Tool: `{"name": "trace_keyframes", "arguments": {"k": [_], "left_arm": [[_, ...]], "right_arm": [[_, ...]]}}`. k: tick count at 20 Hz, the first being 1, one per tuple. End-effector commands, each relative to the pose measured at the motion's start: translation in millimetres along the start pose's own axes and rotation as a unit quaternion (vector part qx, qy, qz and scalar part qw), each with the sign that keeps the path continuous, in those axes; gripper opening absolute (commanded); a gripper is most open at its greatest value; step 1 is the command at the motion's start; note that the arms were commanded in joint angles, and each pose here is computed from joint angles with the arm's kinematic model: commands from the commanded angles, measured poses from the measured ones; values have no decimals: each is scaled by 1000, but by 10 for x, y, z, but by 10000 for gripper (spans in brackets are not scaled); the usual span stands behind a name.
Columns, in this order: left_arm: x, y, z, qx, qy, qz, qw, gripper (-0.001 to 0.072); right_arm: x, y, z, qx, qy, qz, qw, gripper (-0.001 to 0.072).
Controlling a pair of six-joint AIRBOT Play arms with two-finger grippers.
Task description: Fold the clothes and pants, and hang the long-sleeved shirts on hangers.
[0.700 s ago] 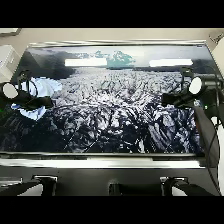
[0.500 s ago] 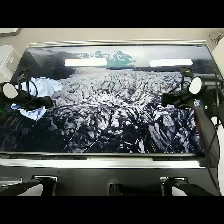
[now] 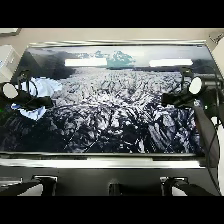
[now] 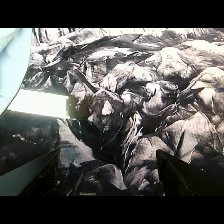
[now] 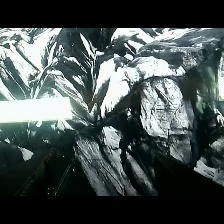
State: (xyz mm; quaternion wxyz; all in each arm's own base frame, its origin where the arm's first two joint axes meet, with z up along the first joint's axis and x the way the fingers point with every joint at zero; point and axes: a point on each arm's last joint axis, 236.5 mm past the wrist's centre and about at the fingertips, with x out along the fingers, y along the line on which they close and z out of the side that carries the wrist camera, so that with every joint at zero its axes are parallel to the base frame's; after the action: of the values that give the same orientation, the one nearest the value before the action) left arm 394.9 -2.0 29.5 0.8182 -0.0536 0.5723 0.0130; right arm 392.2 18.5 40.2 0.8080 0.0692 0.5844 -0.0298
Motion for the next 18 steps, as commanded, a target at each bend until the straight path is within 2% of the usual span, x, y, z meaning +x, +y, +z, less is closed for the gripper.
{"name": "trace_keyframes", "arguments": {"k": [1, 13, 16, 18], "left_arm": [[0, -1, 4, 0, 0, 0, 1000, 720], [-4, -36, 156, -2, -32, -7, 999, 720], [-67, -58, 561, -2, -119, -12, 993, 720], [-282, -72, 1016, 31, -211, -7, 977, 720]], "right_arm": [[-2, 3, -1, 0, 0, 0, 1000, 696], [-16, 72, 250, 17, -53, 16, 998, 696], [-18, 77, 263, 17, -56, 17, 998, 696], [-18, 76, 262, 17, -56, 17, 998, 696]]}}
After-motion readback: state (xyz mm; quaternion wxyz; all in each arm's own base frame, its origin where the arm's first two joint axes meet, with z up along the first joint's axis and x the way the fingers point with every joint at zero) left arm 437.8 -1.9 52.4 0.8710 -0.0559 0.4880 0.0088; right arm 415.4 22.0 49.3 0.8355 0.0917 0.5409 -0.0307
